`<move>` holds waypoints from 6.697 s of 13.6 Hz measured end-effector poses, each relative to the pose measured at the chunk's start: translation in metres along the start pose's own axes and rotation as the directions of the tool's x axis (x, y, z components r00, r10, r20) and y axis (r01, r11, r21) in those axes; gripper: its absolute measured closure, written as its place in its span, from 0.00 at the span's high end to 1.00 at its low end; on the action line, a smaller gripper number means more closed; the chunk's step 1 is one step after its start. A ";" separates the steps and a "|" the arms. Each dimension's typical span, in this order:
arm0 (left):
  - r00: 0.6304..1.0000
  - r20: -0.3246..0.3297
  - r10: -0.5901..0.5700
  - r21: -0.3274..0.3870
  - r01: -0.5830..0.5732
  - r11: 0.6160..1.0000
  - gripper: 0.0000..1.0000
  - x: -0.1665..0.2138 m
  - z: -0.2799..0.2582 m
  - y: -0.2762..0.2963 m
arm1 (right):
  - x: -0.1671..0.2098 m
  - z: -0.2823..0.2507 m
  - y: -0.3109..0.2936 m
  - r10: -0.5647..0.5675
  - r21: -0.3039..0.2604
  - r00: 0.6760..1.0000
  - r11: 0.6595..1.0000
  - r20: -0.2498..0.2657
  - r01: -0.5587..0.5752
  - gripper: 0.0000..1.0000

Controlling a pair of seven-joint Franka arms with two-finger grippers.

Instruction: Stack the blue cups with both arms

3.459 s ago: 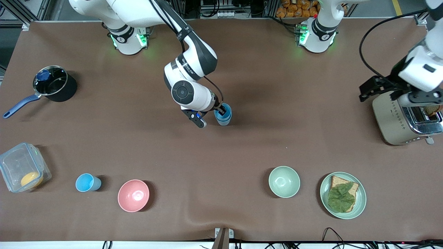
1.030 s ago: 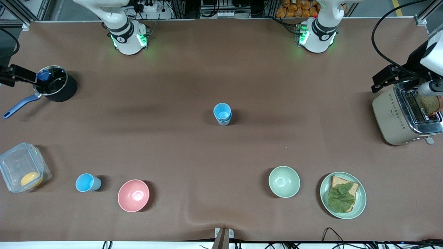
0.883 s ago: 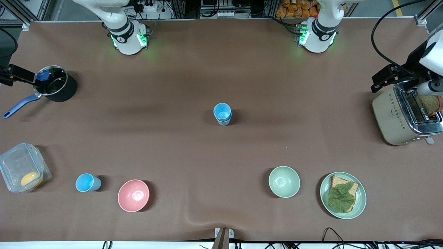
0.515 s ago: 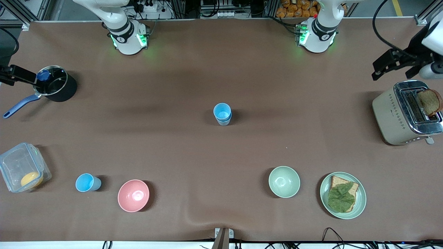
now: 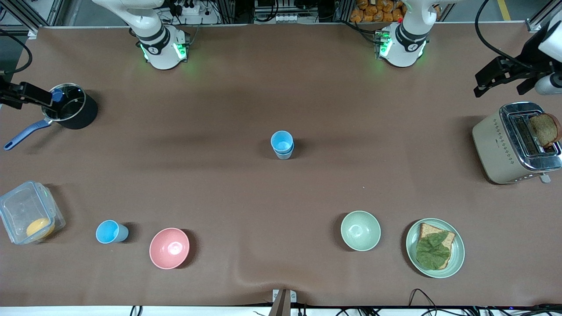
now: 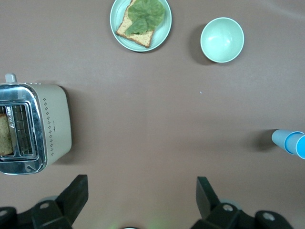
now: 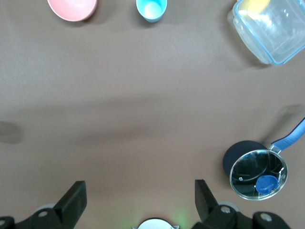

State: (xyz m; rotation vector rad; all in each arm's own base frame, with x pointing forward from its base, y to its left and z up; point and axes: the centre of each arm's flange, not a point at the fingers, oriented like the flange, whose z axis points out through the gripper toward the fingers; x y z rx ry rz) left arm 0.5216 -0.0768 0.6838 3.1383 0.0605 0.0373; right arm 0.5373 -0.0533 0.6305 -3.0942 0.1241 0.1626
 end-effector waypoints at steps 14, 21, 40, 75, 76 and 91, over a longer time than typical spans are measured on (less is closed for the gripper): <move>1.000 -0.018 -0.002 0.006 0.002 1.000 1.00 -0.006 -0.013 -0.020 | -0.002 -0.024 -0.011 -0.019 -0.007 0.998 1.000 -0.054 0.018 1.00; 0.999 0.049 0.001 0.010 -0.002 1.000 1.00 0.006 0.027 -0.034 | 0.000 -0.023 -0.025 0.049 -0.038 0.996 0.998 -0.068 -0.052 1.00; 1.000 -0.012 0.007 0.000 -0.007 1.000 1.00 0.019 0.047 -0.032 | 0.003 -0.010 -0.026 0.059 -0.045 0.997 0.997 -0.040 -0.061 1.00; 0.999 0.050 0.018 0.006 -0.018 1.000 1.00 0.013 0.053 -0.026 | 0.003 -0.008 -0.042 0.028 -0.075 0.999 0.997 -0.039 -0.031 1.00; 0.999 0.047 0.016 0.006 -0.016 1.000 1.00 0.012 0.051 -0.027 | 0.003 -0.008 -0.042 0.028 -0.076 0.999 0.997 -0.039 -0.031 1.00; 1.000 0.030 0.006 0.005 -0.006 1.000 1.00 0.011 0.038 -0.033 | 0.002 -0.006 -0.051 0.010 -0.094 0.999 0.996 -0.037 -0.013 1.00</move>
